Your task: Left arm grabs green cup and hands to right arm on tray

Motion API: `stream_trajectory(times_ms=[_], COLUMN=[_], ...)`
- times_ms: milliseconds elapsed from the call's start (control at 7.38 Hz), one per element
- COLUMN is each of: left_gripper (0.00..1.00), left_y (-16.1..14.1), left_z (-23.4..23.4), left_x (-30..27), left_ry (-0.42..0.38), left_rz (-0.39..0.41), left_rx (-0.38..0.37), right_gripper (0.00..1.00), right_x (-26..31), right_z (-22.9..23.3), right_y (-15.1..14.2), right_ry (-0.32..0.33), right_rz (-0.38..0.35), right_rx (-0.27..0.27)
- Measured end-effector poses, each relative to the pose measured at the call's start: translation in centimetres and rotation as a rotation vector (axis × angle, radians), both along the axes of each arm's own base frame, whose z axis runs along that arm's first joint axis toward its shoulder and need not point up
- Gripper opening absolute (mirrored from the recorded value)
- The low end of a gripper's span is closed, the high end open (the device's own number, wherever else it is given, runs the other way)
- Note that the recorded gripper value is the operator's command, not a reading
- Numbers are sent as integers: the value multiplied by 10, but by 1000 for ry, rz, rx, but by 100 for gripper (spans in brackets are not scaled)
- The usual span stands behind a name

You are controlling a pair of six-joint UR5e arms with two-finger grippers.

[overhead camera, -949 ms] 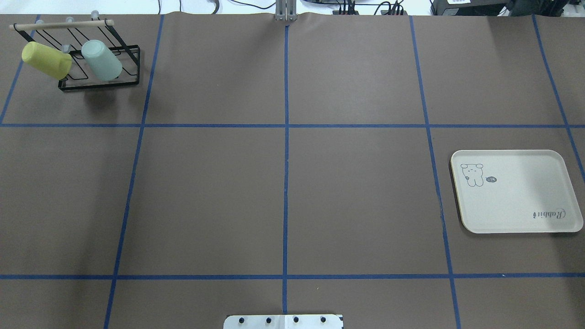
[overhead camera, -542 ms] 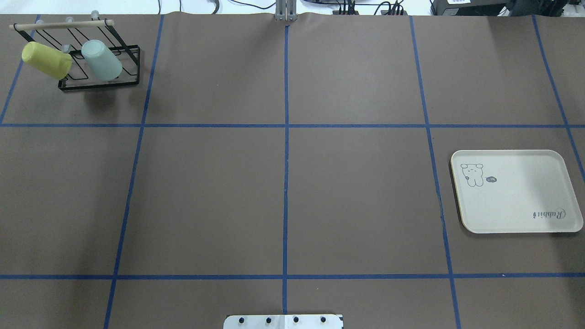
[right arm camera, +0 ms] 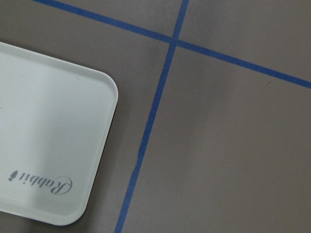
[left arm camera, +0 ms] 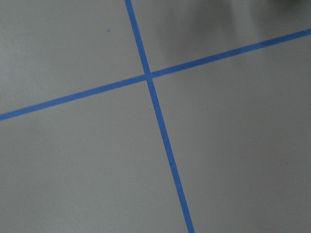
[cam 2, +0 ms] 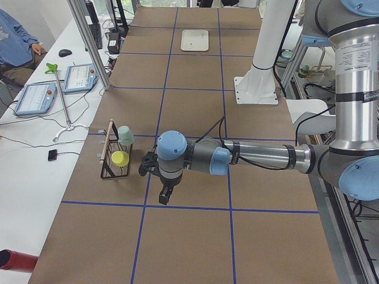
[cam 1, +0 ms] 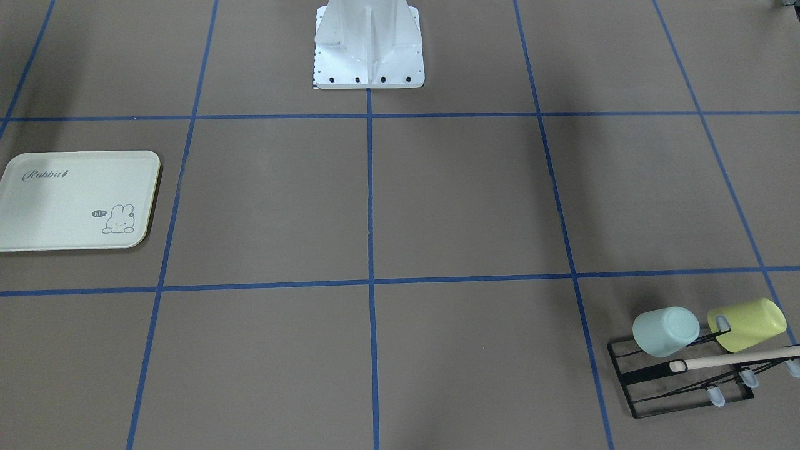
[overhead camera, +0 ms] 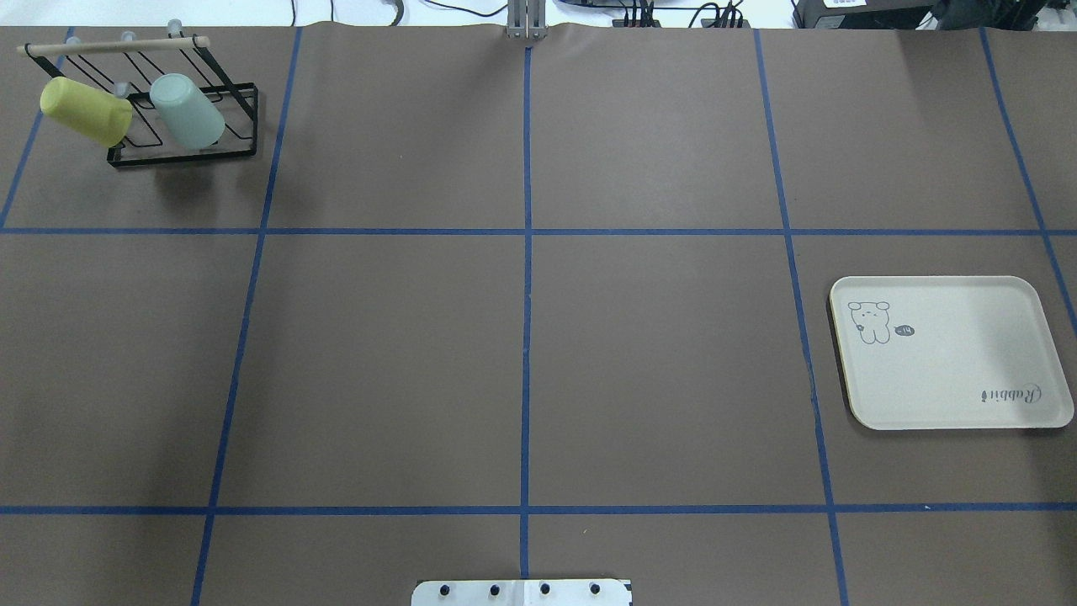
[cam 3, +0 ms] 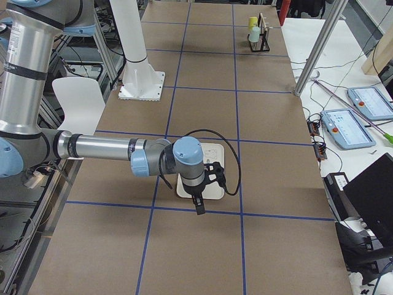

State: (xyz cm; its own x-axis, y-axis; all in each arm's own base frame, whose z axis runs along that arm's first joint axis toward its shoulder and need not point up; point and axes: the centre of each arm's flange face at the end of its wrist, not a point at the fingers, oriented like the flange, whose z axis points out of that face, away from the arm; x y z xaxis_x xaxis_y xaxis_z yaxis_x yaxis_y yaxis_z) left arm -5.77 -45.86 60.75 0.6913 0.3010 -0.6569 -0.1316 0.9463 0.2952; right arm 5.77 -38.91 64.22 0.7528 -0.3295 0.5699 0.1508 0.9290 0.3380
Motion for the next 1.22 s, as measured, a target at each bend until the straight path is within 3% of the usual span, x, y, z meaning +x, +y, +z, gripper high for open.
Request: stream_trajectory(times_ms=[136,271,542,678,949,1220], left_gripper=[100,100,100,100,100,100], left_y=[-11,-25,-76,-97,-134,-163], left_z=[-11,-25,-63,-75,-77,-113], left_x=[0,0,1,3,17,81], left_ry=[-4,-5,1,15,45,124], left_rz=[-1,-1,-19,-48,-81,-90], left_rx=[34,94,230,243,291,321], right_gripper=[100,100,100,100,100,100], right_x=[0,-2,-8,-12,-25,-63], right_z=[-13,-34,-76,-99,-151,-195], right_y=[-9,-22,-56,-73,-100,-114], right_ry=[-10,-28,-76,-124,-242,-328], right_rz=[24,70,114,123,168,186], right_rx=[83,127,180,194,176,122])
